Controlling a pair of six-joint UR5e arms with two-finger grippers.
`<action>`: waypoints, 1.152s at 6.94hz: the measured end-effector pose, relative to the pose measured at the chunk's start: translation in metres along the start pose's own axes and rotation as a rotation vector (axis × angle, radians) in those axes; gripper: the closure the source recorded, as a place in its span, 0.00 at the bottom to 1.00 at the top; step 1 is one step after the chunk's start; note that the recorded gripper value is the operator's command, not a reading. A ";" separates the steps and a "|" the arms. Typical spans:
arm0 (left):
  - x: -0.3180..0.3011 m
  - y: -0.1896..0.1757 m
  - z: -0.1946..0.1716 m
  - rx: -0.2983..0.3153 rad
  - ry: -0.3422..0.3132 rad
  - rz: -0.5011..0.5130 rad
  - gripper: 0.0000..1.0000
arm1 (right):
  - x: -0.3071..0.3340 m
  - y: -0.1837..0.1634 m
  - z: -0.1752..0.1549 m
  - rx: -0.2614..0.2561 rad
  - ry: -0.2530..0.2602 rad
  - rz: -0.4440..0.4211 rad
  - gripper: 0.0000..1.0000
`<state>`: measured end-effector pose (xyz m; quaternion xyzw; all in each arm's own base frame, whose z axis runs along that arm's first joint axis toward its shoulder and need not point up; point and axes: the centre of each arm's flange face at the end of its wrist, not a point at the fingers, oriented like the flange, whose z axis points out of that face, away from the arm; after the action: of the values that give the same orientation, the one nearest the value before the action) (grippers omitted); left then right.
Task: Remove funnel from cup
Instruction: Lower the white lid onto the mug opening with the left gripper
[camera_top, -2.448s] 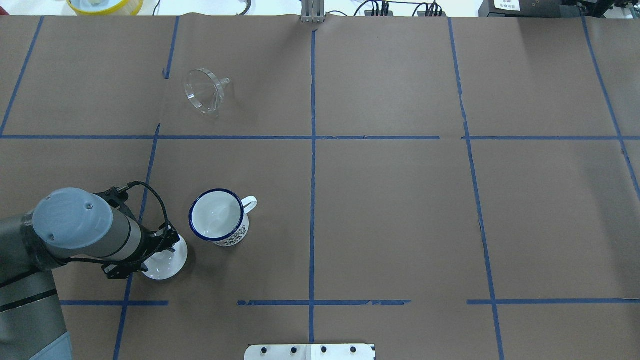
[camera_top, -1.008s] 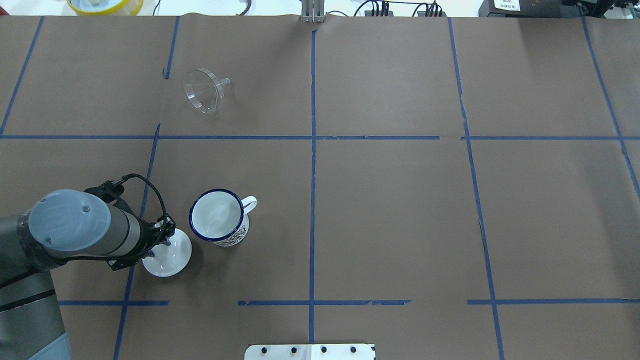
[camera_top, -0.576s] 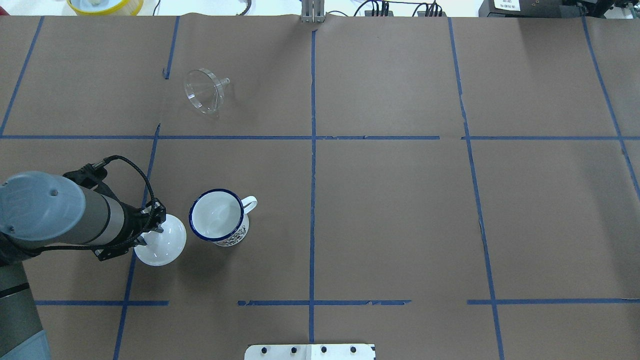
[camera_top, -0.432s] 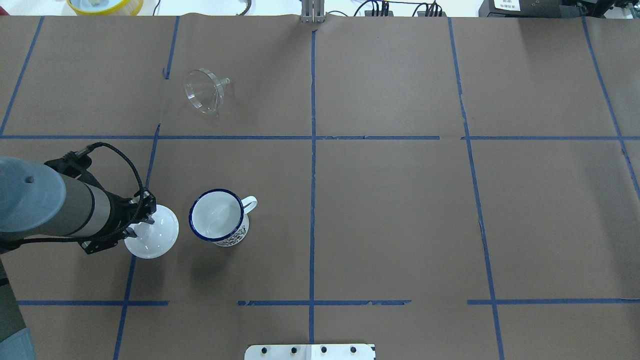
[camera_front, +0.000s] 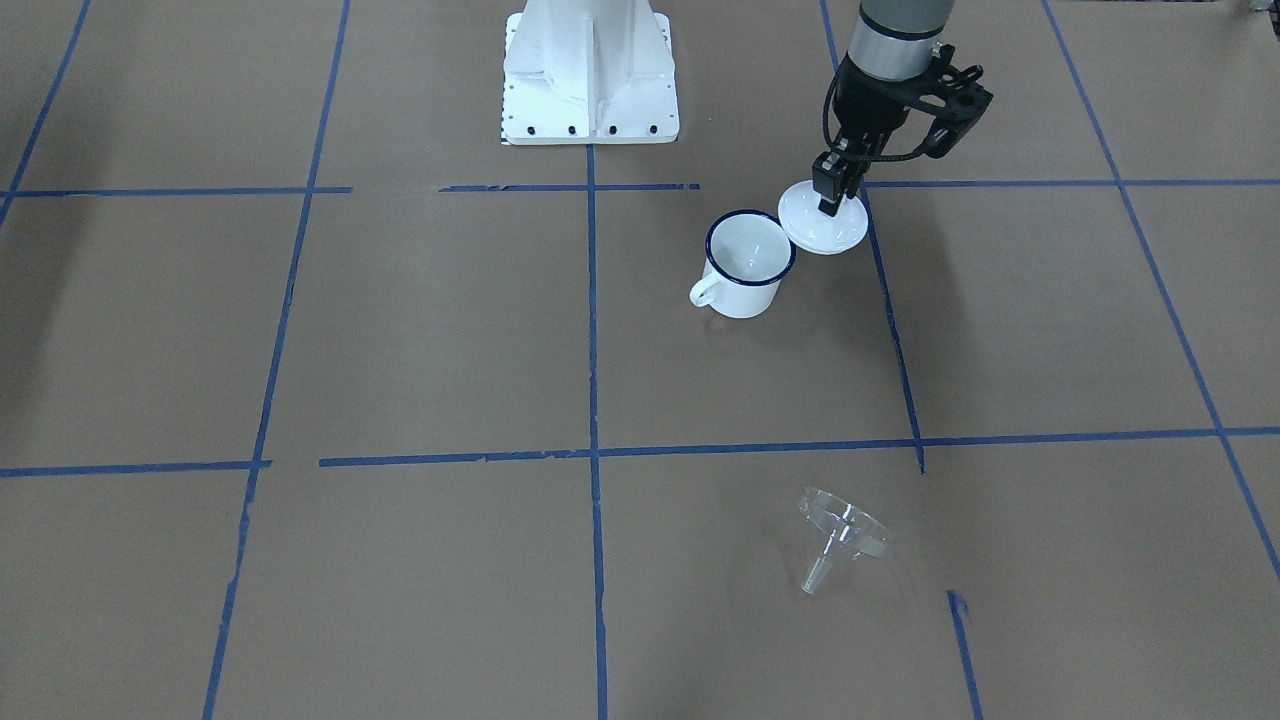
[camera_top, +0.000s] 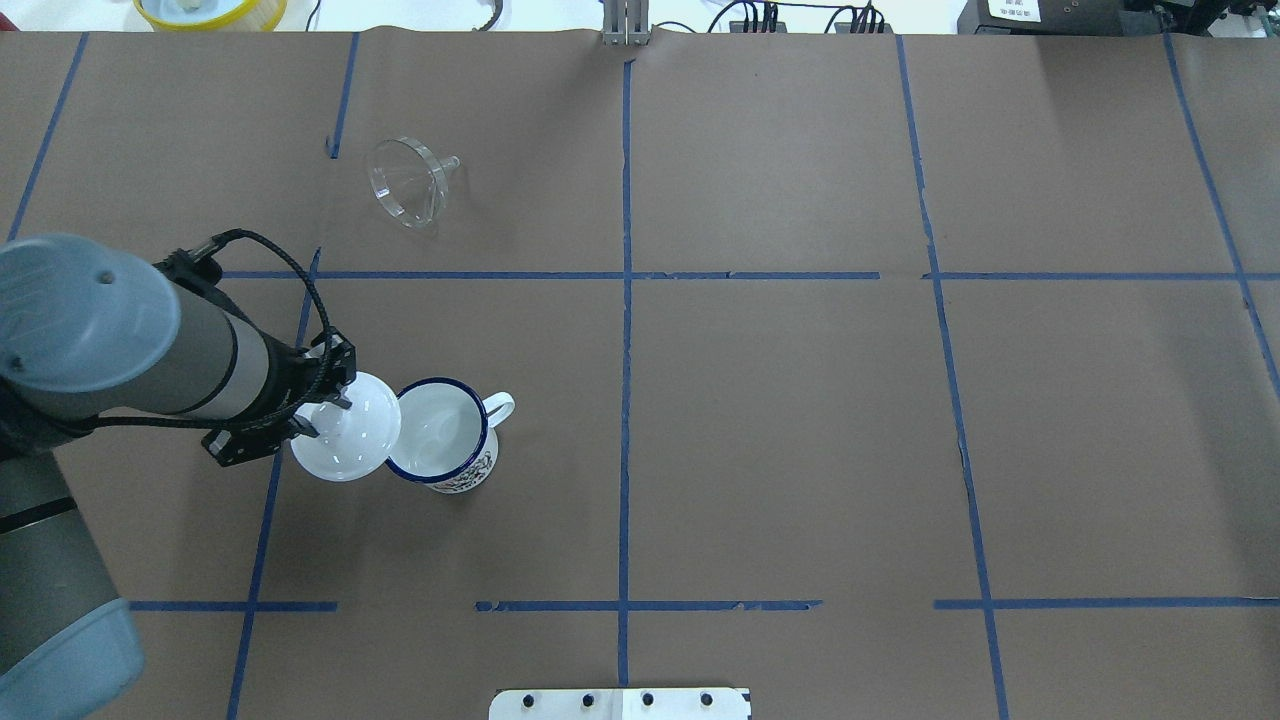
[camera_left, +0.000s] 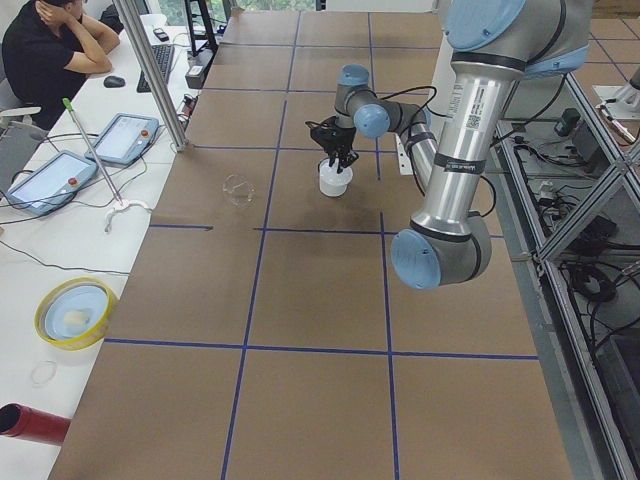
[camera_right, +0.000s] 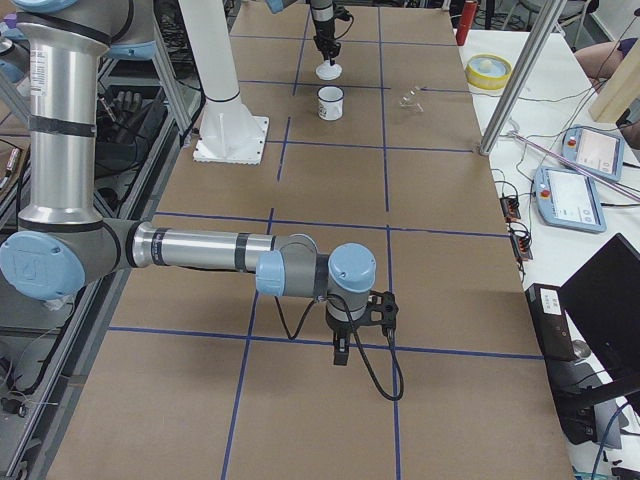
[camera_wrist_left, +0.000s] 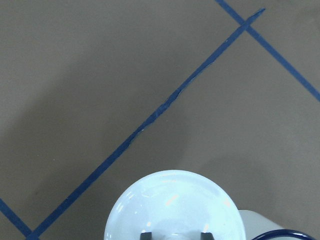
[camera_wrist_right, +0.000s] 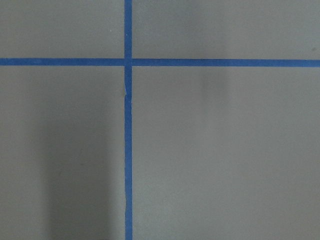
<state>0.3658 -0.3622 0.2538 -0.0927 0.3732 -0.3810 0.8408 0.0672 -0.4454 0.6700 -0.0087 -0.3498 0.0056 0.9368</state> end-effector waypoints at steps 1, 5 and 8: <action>0.019 0.008 0.006 -0.005 -0.014 -0.002 1.00 | 0.000 0.000 0.000 0.000 0.000 0.000 0.00; 0.051 0.023 0.014 -0.021 -0.025 -0.004 1.00 | 0.000 0.000 0.000 0.000 0.000 0.000 0.00; 0.058 0.026 0.019 -0.022 -0.031 -0.007 1.00 | 0.000 0.000 0.000 0.000 0.000 0.000 0.00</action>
<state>0.4192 -0.3878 0.2238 -0.1092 0.3638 -0.3785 0.8441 0.0672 -0.4454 0.6700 -0.0086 -0.3498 0.0055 0.9368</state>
